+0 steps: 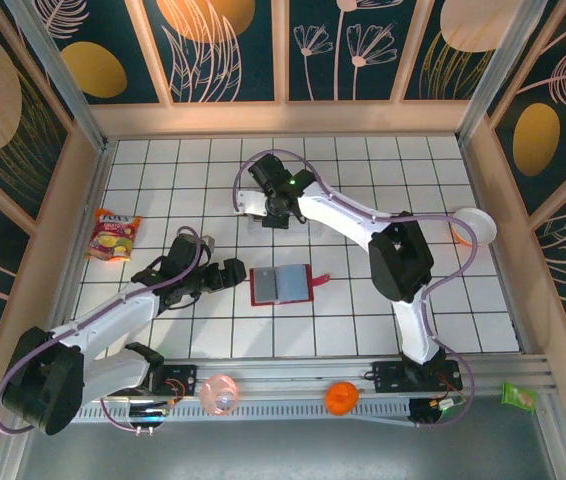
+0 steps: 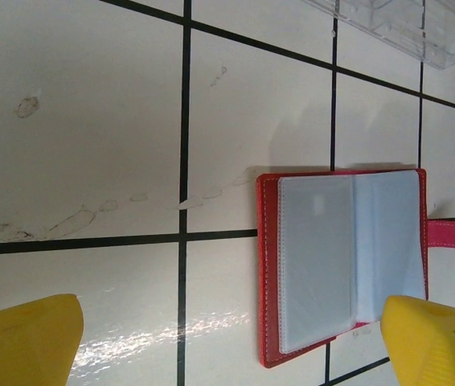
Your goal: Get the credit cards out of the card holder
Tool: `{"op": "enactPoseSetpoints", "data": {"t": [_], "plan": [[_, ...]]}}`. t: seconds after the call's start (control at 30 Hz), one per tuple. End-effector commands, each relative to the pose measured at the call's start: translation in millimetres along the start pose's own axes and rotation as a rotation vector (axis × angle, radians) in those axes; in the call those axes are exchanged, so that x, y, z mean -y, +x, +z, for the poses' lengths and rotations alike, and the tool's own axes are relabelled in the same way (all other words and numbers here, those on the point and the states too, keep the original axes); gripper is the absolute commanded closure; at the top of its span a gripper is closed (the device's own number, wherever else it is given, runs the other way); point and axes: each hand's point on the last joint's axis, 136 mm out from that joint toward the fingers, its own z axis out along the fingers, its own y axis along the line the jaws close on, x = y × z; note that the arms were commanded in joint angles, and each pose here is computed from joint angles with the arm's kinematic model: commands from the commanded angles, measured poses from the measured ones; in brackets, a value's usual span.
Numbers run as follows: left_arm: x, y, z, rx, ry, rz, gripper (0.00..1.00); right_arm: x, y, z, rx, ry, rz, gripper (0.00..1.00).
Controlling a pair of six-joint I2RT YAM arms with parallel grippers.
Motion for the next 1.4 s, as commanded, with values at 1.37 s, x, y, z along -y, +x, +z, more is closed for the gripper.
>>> {"op": "enactPoseSetpoints", "data": {"t": [1.37], "plan": [[-6.3, -0.6, 6.7, -0.015, -0.019, -0.011, 0.04, 35.5, -5.4, 21.0, 0.084, 0.154, 0.047, 0.73]]}}
